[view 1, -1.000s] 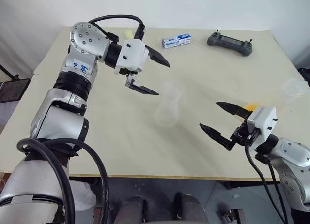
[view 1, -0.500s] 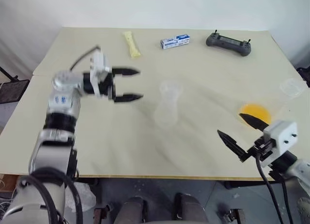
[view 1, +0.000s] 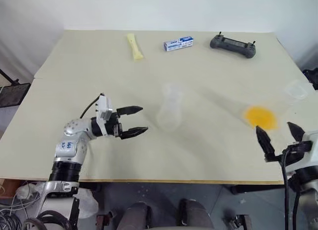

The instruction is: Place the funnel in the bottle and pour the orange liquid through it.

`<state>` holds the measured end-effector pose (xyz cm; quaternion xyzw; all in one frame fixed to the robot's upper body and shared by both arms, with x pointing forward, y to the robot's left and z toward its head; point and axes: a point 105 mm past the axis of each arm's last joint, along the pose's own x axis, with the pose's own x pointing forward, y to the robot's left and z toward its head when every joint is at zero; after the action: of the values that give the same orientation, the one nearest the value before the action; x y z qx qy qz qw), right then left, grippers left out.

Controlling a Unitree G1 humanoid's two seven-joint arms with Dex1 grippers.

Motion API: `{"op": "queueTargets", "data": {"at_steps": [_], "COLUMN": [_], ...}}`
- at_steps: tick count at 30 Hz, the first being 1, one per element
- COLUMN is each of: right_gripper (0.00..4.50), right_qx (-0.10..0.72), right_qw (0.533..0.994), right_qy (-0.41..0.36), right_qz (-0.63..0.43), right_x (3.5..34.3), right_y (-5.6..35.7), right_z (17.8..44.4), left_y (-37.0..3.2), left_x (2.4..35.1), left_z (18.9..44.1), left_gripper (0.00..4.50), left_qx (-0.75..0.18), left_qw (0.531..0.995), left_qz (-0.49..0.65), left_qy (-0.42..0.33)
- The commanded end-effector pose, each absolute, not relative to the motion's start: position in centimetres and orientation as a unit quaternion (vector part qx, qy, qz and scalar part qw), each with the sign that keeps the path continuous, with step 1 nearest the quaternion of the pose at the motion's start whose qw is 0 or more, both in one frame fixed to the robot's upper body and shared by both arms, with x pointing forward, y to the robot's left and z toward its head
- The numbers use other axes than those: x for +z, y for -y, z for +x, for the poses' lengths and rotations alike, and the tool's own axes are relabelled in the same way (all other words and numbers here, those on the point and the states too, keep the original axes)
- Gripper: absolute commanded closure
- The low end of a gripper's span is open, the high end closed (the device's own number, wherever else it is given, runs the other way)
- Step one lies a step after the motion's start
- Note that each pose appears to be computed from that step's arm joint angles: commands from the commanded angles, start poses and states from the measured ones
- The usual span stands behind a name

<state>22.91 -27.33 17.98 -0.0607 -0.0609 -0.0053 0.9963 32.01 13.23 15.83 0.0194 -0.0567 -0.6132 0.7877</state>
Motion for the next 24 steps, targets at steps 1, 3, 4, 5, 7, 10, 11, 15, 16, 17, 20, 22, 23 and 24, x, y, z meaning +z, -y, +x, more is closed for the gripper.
{"op": "queueTargets", "data": {"at_steps": [1,3,4,5,7,10,11,15,16,17,20,22,23,24], "right_gripper": [0.0,0.0,0.0,0.0,0.0,0.0,0.0,0.0,0.0,0.0,0.0,0.0,0.0,0.0], "right_qx": [-0.042,-0.044,-0.045,-0.047,-0.055,-0.062,-0.061,-0.062,-0.062,-0.063,-0.062,-0.059,-0.057,-0.056], "right_qw": [0.993,0.993,0.993,0.992,0.992,0.991,0.991,0.991,0.991,0.991,0.99,0.99,0.99,0.99], "right_qy": [0.08,0.082,0.085,0.089,0.095,0.099,0.097,0.093,0.093,0.093,0.1,0.104,0.106,0.108], "right_qz": [-0.073,-0.076,-0.075,-0.073,-0.068,-0.064,-0.067,-0.071,-0.072,-0.075,-0.077,-0.077,-0.078,-0.078], "right_x": [19.5,19.7,20.0,20.2,20.5,20.7,20.7,20.6,20.6,20.7,21.1,21.4,21.5,21.6], "right_y": [29.7,30.2,30.5,30.7,31.3,32.1,32.2,32.8,33.0,33.2,33.6,33.8,33.8,33.9], "right_z": [23.7,24.2,24.7,25.2,26.1,27.0,27.3,28.1,28.3,28.5,29.2,29.8,30.1,30.4], "left_y": [-13.1,-13.1,-13.1,-13.1,-12.9,-12.4,-12.2,-11.6,-11.5,-11.5,-11.4,-11.4,-11.4,-11.4], "left_x": [16.9,16.7,16.5,16.4,16.3,16.3,16.4,16.5,16.5,16.5,16.5,16.5,16.5,16.5], "left_z": [31.4,31.3,31.3,31.2,31.3,31.2,31.1,30.8,30.7,30.7,30.5,30.3,30.3,30.2], "left_gripper": [0.04,0.04,0.04,0.04,0.04,0.04,0.04,0.04,0.04,0.04,0.04,0.04,0.04,0.04], "left_qx": [-0.621,-0.625,-0.626,-0.627,-0.625,-0.626,-0.627,-0.625,-0.623,-0.622,-0.62,-0.619,-0.618,-0.618], "left_qw": [0.779,0.776,0.776,0.776,0.777,0.776,0.775,0.776,0.777,0.778,0.78,0.781,0.781,0.781], "left_qz": [0.029,0.033,0.033,0.034,0.035,0.034,0.031,0.029,0.029,0.03,0.032,0.034,0.035,0.036], "left_qy": [0.079,0.074,0.07,0.067,0.065,0.07,0.073,0.08,0.081,0.081,0.081,0.081,0.08,0.081]}}
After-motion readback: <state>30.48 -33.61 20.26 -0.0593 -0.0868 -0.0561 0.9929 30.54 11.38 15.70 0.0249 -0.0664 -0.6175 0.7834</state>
